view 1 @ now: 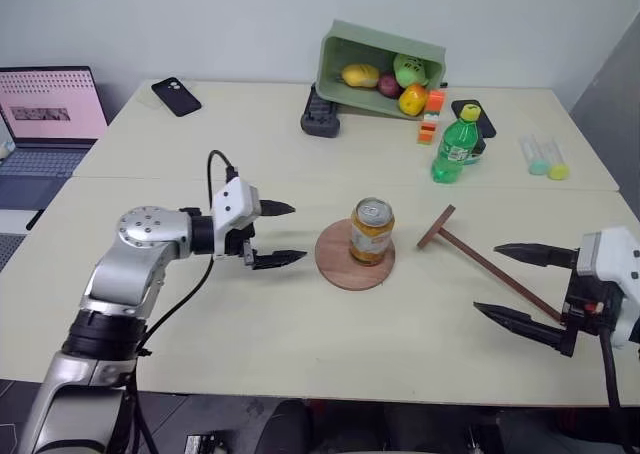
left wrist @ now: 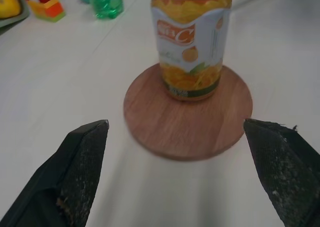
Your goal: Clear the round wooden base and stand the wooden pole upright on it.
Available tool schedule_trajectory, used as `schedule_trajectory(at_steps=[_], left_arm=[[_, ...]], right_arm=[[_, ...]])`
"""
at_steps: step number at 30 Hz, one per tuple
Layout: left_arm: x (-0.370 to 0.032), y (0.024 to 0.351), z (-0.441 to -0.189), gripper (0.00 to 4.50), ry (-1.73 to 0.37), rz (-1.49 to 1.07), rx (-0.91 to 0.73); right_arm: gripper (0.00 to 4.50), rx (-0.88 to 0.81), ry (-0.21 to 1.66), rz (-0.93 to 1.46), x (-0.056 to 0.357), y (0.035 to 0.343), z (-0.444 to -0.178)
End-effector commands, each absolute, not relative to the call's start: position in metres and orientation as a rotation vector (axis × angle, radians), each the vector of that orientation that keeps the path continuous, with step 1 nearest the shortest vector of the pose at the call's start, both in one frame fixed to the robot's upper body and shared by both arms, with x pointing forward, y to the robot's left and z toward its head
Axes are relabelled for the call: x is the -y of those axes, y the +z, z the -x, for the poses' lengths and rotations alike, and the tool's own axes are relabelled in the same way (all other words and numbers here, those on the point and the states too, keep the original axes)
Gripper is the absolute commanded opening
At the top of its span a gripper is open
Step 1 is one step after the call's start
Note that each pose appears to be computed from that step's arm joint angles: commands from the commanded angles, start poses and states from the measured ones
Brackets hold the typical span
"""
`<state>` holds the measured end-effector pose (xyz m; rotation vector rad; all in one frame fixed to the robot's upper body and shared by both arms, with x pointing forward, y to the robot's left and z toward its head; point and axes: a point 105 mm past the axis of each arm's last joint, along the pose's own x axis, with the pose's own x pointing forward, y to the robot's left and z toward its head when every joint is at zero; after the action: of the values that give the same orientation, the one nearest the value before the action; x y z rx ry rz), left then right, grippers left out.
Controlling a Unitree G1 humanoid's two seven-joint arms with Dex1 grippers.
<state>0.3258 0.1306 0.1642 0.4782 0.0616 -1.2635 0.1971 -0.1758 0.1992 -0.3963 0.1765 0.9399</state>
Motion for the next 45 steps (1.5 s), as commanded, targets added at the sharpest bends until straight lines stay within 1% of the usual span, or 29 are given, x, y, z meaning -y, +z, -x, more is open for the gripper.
schedule_trajectory(at_steps=[1, 5, 12, 25, 36, 38, 39, 41, 42, 45], left_arm=[[-0.116, 0.167, -0.332, 4.5, -1.313, -0.5, -0.012], [-0.093, 0.159, -0.339, 4.5, -1.381, -0.485, 0.017], [-0.067, 0.153, -0.346, 4.5, -1.452, -0.457, 0.04], [-0.04, 0.141, -0.361, 4.5, -1.475, -0.413, 0.03], [-0.022, 0.141, -0.363, 4.5, -1.491, -0.354, 0.046], [-0.021, 0.141, -0.364, 4.11, -1.496, -0.348, 0.042], [-0.022, 0.141, -0.364, 4.05, -1.498, -0.346, 0.04], [-0.023, 0.141, -0.363, 3.68, -1.501, -0.343, 0.037], [-0.023, 0.141, -0.363, 3.6, -1.501, -0.343, 0.037], [-0.026, 0.143, -0.364, 3.56, -1.496, -0.327, 0.04]], right_arm=[[4.46, -0.138, 0.938, 0.39, 0.163, 0.205, -0.193], [4.46, -0.139, 0.897, 0.363, 0.16, 0.201, -0.193], [4.46, -0.171, 0.869, 0.319, 0.158, 0.194, -0.186], [4.46, -0.16, 0.879, 0.321, 0.149, 0.192, -0.181], [4.46, -0.16, 0.881, 0.314, 0.144, 0.188, -0.18], [4.5, -0.16, 0.879, 0.314, 0.143, 0.189, -0.18], [4.5, -0.16, 0.879, 0.314, 0.143, 0.189, -0.18], [4.5, -0.158, 0.877, 0.315, 0.143, 0.189, -0.18], [4.5, -0.157, 0.877, 0.315, 0.142, 0.189, -0.18], [4.5, -0.152, 0.871, 0.32, 0.142, 0.19, -0.182]])
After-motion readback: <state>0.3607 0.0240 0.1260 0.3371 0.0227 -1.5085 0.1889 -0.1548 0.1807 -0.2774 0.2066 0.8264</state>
